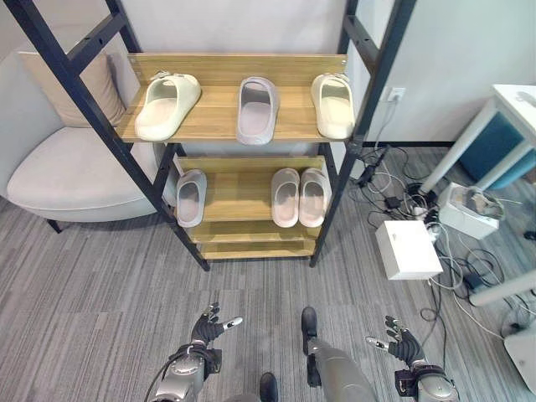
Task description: Arrange the slippers neatly on the shoe rack.
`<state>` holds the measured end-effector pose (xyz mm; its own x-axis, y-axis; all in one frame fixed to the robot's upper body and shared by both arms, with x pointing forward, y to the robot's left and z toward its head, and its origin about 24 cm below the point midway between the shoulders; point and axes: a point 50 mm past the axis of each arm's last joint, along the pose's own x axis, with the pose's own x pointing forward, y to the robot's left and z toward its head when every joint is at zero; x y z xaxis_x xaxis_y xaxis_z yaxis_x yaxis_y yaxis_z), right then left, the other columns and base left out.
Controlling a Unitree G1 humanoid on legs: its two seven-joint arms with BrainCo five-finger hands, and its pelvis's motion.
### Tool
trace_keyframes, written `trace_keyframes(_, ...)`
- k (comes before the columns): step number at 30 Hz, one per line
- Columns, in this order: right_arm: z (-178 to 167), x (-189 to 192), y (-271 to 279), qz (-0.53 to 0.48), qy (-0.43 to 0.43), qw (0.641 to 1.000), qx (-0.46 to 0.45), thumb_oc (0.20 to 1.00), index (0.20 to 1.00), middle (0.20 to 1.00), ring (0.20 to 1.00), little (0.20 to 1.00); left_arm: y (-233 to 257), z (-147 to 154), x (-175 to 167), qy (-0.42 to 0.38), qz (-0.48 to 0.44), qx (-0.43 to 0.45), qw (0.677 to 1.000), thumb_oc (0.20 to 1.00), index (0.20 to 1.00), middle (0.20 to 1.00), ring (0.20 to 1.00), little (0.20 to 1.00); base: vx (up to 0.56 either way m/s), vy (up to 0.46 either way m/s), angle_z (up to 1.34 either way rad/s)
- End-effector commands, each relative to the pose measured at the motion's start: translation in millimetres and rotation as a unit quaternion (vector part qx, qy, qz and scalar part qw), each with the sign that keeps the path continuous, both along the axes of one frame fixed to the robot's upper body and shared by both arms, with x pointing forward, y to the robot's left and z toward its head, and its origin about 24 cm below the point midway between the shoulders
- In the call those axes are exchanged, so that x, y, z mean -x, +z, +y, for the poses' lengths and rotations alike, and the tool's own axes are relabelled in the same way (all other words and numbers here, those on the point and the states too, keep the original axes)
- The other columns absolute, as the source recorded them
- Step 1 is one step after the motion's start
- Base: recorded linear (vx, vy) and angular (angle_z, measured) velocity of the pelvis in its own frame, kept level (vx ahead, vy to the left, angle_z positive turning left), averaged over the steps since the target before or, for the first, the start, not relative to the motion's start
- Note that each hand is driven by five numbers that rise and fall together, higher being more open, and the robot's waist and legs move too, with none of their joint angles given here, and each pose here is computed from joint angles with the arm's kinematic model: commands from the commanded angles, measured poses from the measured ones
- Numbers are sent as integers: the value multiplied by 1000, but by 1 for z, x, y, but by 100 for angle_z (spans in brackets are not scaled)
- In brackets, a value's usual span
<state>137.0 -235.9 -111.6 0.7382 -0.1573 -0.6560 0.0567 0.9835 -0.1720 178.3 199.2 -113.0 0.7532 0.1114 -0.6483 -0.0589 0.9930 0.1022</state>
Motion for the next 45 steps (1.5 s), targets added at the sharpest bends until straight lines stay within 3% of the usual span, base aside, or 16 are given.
trace_keyframes(1,-16,-25,19,-60,-21,998,5,1000,1000,1000,1000,1000,19,-6,-27,-15,-66,6,998,1000,1000,1000,1000,1000,334,-172,51)
trace_keyframes(14,-35,-14,23,-59,-48,997,13,1000,1000,1000,1000,1000,17,-8,-29,-30,-56,-3,998,1000,1000,1000,1000,1000,204,-40,26)
trace_keyframes(29,-15,-23,18,-44,13,999,23,1000,1000,1000,1000,1000,2,-1,-6,-38,-10,-9,999,1000,1000,1000,1000,1000,124,229,-14)
trace_keyframes(34,-5,-35,31,-73,85,991,76,1000,1000,1000,1000,1000,2,0,-5,-50,-7,-20,999,1000,1000,1000,1000,1000,23,165,-12)
trace_keyframes(36,9,-60,71,-158,208,950,169,1000,1000,1000,1000,1000,6,0,-11,-67,-21,-35,997,1000,1000,1000,1000,1000,-17,130,-13)
trace_keyframes(37,8,-60,71,-158,208,950,169,1000,1000,1000,1000,1000,6,0,-11,-68,-21,-34,997,1000,1000,1000,1000,1000,-39,126,-22)
trace_keyframes(39,23,-81,122,-265,290,888,240,1000,1000,1000,1000,1000,10,1,-18,-69,-34,-44,996,1000,1000,1000,1000,1000,-47,71,-31)
trace_keyframes(40,22,-81,123,-265,290,888,240,1000,1000,1000,1000,1000,10,1,-19,-69,-34,-43,996,1000,1000,1000,1000,1000,-50,38,-30)
trace_keyframes(42,41,-90,166,-350,340,833,259,1000,1000,1000,1000,1000,11,1,-22,-64,-34,-42,996,1000,1000,1000,1000,1000,-50,50,-21)
trace_keyframes(45,59,-78,202,-420,379,792,230,1000,1000,1000,1000,1000,6,1,-20,-56,-21,-43,997,1000,1000,1000,1000,1000,-15,59,-8)
